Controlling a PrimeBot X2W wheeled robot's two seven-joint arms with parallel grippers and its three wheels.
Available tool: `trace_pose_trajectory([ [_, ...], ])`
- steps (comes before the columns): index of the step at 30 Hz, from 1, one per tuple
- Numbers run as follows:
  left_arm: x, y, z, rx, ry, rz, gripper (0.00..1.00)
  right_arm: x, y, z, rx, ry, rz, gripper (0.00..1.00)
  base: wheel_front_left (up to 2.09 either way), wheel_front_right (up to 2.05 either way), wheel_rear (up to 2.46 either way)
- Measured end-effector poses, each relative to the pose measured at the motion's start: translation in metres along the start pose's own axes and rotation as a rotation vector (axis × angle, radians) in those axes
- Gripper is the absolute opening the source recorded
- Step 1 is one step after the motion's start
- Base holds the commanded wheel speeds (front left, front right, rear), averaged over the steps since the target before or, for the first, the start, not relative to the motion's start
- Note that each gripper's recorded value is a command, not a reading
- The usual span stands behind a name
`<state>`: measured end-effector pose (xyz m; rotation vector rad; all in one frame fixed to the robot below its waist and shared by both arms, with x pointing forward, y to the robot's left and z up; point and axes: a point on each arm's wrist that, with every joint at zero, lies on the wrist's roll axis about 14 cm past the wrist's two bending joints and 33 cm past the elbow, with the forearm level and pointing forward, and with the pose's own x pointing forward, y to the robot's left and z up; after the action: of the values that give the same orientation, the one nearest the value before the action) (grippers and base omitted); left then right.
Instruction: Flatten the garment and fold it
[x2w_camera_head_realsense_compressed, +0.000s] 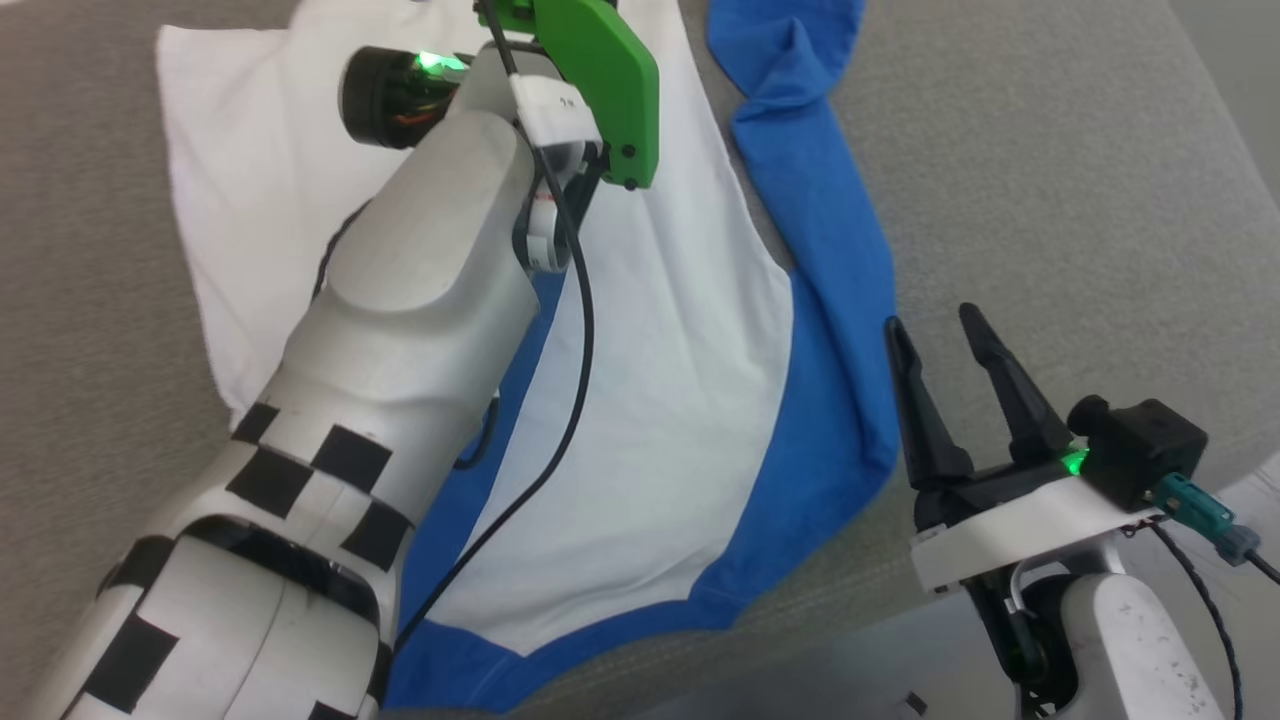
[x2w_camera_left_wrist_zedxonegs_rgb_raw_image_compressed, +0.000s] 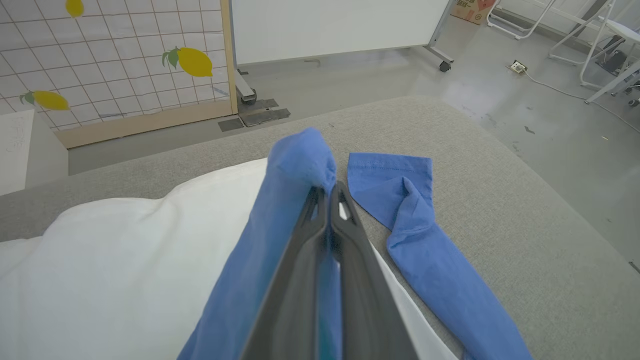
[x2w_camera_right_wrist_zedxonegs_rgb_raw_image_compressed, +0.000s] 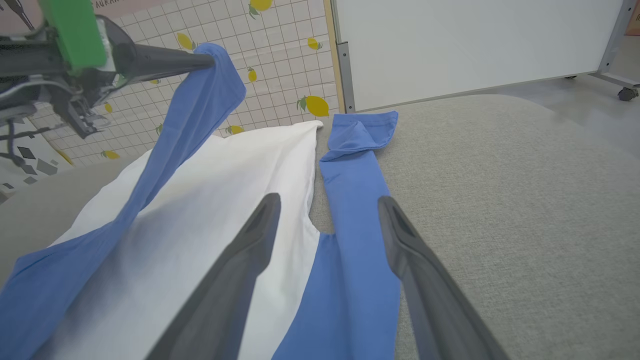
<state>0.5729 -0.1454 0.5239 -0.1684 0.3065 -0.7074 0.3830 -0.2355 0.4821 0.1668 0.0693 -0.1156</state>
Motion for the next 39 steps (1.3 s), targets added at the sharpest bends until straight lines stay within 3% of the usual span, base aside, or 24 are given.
trace_pose_trajectory([
  [6,0.028,0.006,-0.036,0.055,0.096,0.005,0.0,-0.002,-0.009,-0.02,0.015,0.042,-0.033,1.0,0.0,0.0,0.0],
  [14,0.04,0.024,-0.122,0.136,0.354,0.011,0.0,-0.004,-0.022,-0.036,0.026,0.074,-0.081,1.0,0.0,0.0,0.0],
  [15,0.041,0.023,-0.127,0.131,0.365,0.005,0.34,-0.004,-0.024,-0.037,0.024,0.077,-0.087,1.0,0.0,0.0,0.0],
  [16,0.042,0.021,-0.129,0.128,0.371,-0.005,0.94,-0.005,-0.026,-0.038,0.023,0.08,-0.092,1.0,0.0,0.0,0.0],
  [17,0.044,0.019,-0.131,0.122,0.374,-0.017,1.0,-0.006,-0.028,-0.04,0.022,0.084,-0.1,1.0,0.0,0.0,0.0],
  [23,0.047,0.011,-0.112,0.073,0.267,-0.05,1.0,-0.001,-0.032,-0.042,0.023,0.08,-0.108,1.0,0.0,0.0,0.0],
  [31,0.026,0.012,-0.036,-0.054,-0.125,-0.066,1.0,0.012,-0.033,-0.025,-0.025,0.033,-0.09,1.0,0.0,0.0,0.0],
  [35,-0.005,0.025,-0.03,-0.095,-0.222,-0.023,1.0,0.016,-0.033,-0.01,-0.049,0.006,-0.086,1.0,0.0,0.0,0.0],
  [39,-0.048,0.06,-0.024,-0.091,-0.289,0.068,1.0,0.017,-0.032,0.001,-0.059,-0.004,-0.082,1.0,0.0,0.0,0.0],
])
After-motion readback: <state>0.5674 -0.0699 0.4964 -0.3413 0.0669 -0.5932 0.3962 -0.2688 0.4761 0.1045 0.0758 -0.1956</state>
